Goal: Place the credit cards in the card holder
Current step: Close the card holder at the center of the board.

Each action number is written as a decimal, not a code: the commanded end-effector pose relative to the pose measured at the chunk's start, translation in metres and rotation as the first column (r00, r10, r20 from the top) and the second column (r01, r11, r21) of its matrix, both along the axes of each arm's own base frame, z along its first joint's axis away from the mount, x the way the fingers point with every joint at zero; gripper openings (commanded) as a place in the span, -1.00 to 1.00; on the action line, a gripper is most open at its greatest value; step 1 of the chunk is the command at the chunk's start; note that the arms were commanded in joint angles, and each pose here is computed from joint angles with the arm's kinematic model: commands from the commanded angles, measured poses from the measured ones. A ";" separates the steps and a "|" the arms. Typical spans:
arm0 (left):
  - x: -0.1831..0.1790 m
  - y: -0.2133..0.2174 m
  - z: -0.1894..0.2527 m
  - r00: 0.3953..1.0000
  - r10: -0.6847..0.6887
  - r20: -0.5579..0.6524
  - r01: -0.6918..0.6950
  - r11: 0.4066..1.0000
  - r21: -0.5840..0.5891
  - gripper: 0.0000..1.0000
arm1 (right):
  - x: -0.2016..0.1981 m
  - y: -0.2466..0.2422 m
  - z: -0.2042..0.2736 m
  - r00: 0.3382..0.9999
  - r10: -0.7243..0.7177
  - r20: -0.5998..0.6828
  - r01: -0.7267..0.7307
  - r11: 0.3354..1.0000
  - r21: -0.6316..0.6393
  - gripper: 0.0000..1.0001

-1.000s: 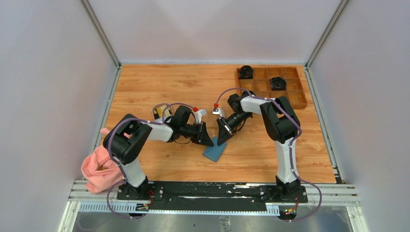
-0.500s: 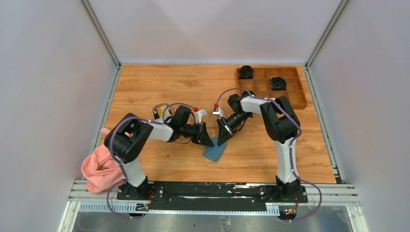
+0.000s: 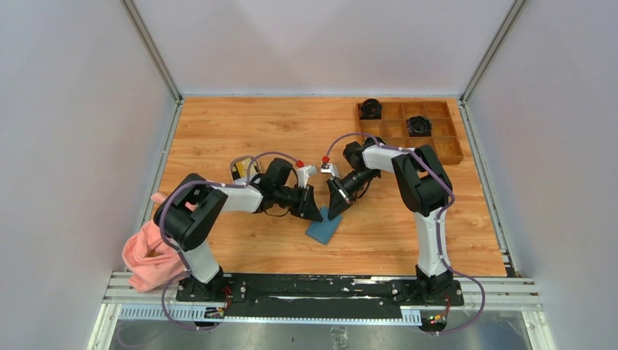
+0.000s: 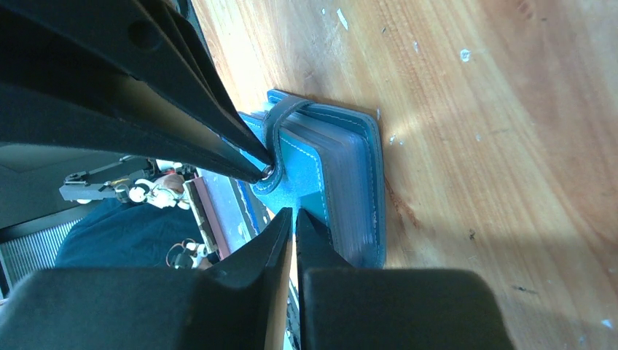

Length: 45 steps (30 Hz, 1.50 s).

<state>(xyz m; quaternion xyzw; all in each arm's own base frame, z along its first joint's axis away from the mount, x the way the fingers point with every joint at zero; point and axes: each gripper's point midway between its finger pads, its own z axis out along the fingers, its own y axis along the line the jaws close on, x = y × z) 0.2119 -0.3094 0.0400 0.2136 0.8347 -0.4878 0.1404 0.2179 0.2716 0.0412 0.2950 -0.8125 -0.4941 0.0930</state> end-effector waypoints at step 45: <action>-0.053 0.047 -0.080 0.991 -0.129 -0.016 0.124 0.899 0.419 -0.60 | -0.017 -0.035 0.095 0.006 -0.061 0.998 -0.767 0.640 0.044 0.39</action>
